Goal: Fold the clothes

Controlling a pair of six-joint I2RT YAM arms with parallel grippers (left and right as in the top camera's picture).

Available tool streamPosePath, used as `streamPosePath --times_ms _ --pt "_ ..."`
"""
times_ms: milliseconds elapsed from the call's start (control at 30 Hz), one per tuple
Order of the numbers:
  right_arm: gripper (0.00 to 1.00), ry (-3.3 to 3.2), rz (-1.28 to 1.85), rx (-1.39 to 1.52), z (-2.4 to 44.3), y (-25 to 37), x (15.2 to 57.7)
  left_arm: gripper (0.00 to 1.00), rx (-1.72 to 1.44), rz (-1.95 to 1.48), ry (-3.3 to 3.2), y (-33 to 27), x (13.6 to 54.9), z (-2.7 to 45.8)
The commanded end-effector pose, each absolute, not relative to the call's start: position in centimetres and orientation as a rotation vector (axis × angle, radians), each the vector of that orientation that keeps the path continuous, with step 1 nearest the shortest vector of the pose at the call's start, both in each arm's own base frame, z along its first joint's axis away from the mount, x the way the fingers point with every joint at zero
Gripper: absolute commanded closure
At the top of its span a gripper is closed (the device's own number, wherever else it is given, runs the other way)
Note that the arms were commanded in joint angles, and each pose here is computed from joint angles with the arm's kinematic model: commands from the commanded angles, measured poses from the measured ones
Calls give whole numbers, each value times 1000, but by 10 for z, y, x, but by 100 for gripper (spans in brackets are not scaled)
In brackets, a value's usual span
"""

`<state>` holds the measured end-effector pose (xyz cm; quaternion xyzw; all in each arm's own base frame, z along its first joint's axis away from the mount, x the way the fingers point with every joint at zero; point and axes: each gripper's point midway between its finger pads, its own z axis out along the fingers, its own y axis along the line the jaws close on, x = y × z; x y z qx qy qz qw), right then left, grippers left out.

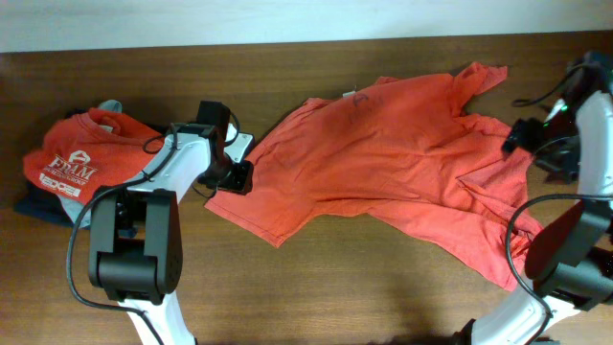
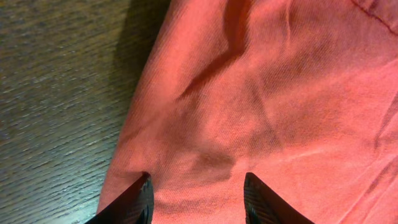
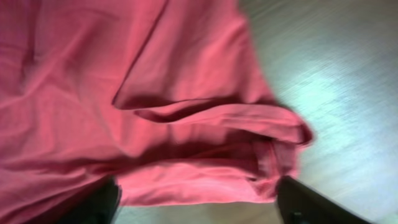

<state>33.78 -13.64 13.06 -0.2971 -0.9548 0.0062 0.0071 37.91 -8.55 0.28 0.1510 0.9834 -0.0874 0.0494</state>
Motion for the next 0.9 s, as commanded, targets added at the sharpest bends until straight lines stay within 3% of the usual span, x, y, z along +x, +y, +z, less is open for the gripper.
streamPosePath --times_ms 0,33,133,200,300,367,467,567,633,867 --pt "33 -3002 -107 -773 106 -101 340 53 378 -189 3048 -67 379 -12" --pt "38 -3025 -161 -708 95 -89 345 53 357 -190 3051 -65 379 -12" --pt "39 -3075 -180 -612 58 -68 351 53 315 -189 3054 -58 381 -12" --pt "28 -3115 -128 -589 36 -68 354 53 310 -189 3054 -57 381 -12" --pt "28 -3115 -6 -721 14 -82 351 53 306 -194 3057 -56 380 -12" --pt "43 -3098 101 -824 5 -97 344 53 307 -195 3057 -57 380 -12" --pt "51 -3085 178 -881 -3 -114 336 53 307 -198 3056 -57 380 -12" --pt "71 -3068 200 -958 -7 -128 331 53 308 -205 3049 -58 382 -12" --pt "90 -3034 279 -1061 0 -150 326 53 308 -205 3048 -58 382 -12" --pt "95 -3024 335 -1376 67 -233 336 52 308 -205 3045 -58 383 -12"
